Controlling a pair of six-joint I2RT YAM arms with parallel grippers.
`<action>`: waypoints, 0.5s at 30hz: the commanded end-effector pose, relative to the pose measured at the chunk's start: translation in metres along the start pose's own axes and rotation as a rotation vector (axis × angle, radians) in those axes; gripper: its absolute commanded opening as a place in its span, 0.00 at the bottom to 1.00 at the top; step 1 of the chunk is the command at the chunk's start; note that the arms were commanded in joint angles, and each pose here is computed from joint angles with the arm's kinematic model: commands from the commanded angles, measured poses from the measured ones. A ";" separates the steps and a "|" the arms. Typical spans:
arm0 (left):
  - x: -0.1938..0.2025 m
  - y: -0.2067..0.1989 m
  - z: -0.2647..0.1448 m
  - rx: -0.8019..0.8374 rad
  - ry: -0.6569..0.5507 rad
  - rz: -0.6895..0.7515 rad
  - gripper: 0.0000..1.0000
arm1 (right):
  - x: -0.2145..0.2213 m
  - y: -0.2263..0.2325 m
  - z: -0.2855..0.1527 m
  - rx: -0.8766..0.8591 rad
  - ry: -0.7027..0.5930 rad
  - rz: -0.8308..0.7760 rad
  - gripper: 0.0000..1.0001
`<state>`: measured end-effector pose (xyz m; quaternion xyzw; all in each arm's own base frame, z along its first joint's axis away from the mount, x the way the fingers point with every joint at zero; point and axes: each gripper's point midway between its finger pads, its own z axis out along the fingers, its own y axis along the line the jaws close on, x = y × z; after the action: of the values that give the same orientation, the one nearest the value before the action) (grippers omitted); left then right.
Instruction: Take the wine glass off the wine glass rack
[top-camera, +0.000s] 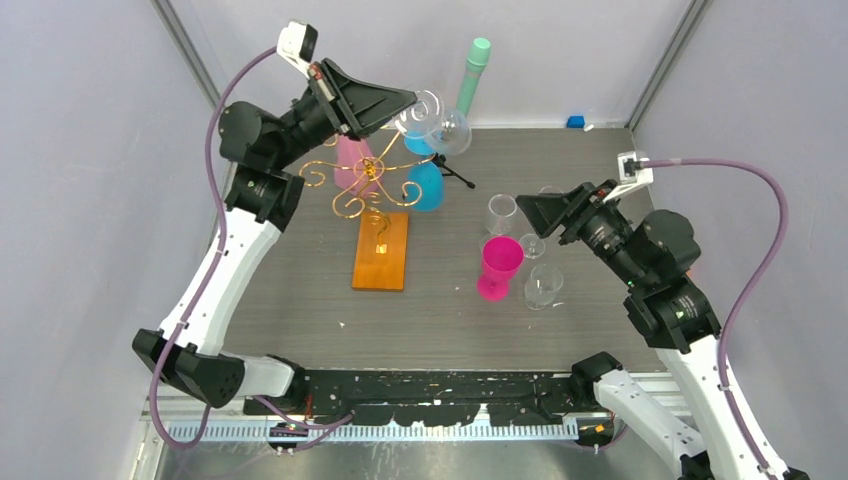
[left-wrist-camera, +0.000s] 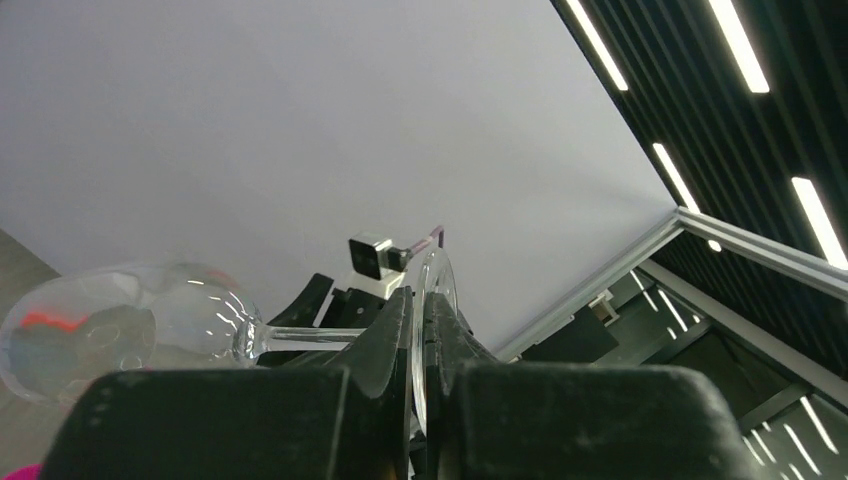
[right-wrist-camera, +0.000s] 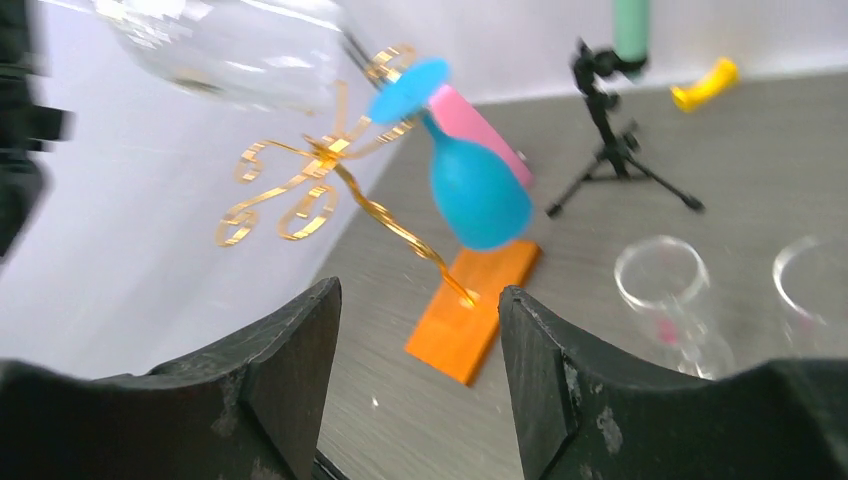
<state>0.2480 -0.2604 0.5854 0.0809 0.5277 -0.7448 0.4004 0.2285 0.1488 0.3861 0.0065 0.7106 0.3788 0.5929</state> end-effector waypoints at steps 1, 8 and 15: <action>0.006 -0.025 0.005 0.084 -0.044 -0.005 0.00 | -0.064 0.065 -0.018 -0.264 -0.226 -0.088 0.65; 0.044 -0.013 0.019 0.083 0.023 -0.109 0.00 | -0.081 0.097 -0.015 -0.422 -0.276 -0.178 0.66; 0.075 -0.004 0.022 0.069 0.076 -0.187 0.00 | -0.083 0.107 -0.014 -0.488 -0.291 -0.299 0.67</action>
<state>0.2212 -0.3222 0.5362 0.0594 0.5601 -0.7738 0.2897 0.2097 0.1772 0.4855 -0.1262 0.5537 0.4528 0.6874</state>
